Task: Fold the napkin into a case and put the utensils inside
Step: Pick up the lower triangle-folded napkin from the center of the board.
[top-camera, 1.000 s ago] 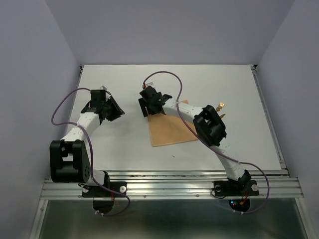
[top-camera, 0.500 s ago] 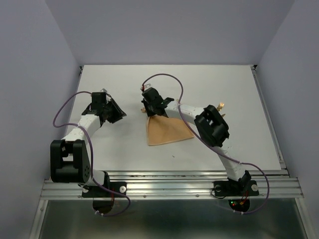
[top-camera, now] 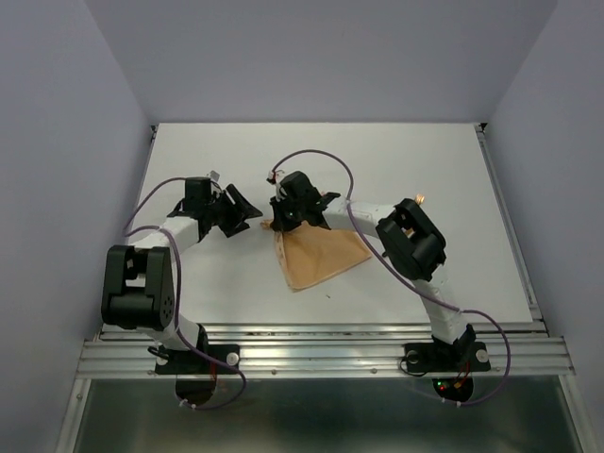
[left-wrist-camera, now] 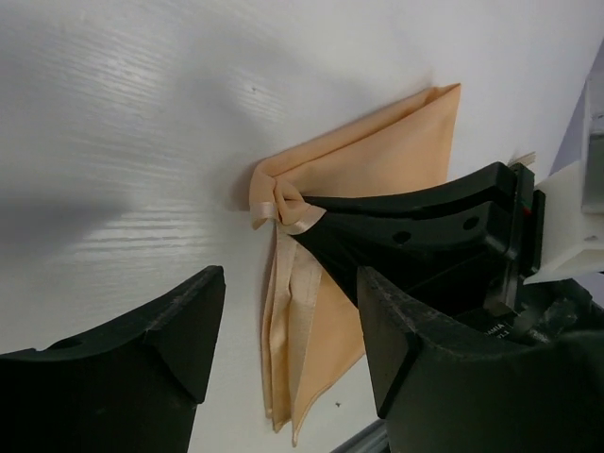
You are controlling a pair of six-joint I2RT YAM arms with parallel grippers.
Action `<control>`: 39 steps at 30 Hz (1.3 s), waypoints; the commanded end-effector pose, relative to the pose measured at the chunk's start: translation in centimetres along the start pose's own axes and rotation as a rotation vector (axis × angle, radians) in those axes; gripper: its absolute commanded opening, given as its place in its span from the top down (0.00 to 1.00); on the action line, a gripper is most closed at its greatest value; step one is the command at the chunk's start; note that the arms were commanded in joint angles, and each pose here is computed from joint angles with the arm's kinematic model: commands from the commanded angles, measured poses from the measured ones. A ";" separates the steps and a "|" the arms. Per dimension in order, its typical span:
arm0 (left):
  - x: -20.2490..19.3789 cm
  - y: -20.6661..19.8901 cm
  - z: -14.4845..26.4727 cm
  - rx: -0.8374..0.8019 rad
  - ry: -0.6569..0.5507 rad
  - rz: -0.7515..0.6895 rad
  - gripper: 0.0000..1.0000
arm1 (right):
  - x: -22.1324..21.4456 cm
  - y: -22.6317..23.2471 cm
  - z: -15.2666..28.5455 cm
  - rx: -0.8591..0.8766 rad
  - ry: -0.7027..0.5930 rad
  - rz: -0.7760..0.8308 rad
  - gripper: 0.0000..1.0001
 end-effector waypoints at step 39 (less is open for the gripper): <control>-2.9 -1.2 -4.2 -0.027 0.114 0.100 1.00 | 0.3 3.0 6.3 0.229 0.007 0.031 0.34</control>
Point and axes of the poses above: each gripper's point midway between its finger pads, its own z axis back along the fingers, its own y axis along the line the jaws close on, x = y × z, the point moved 6 cm from there along z, back along the fingers, and after that the axes turned 10 degrees about -z, right-handed, at the moved point
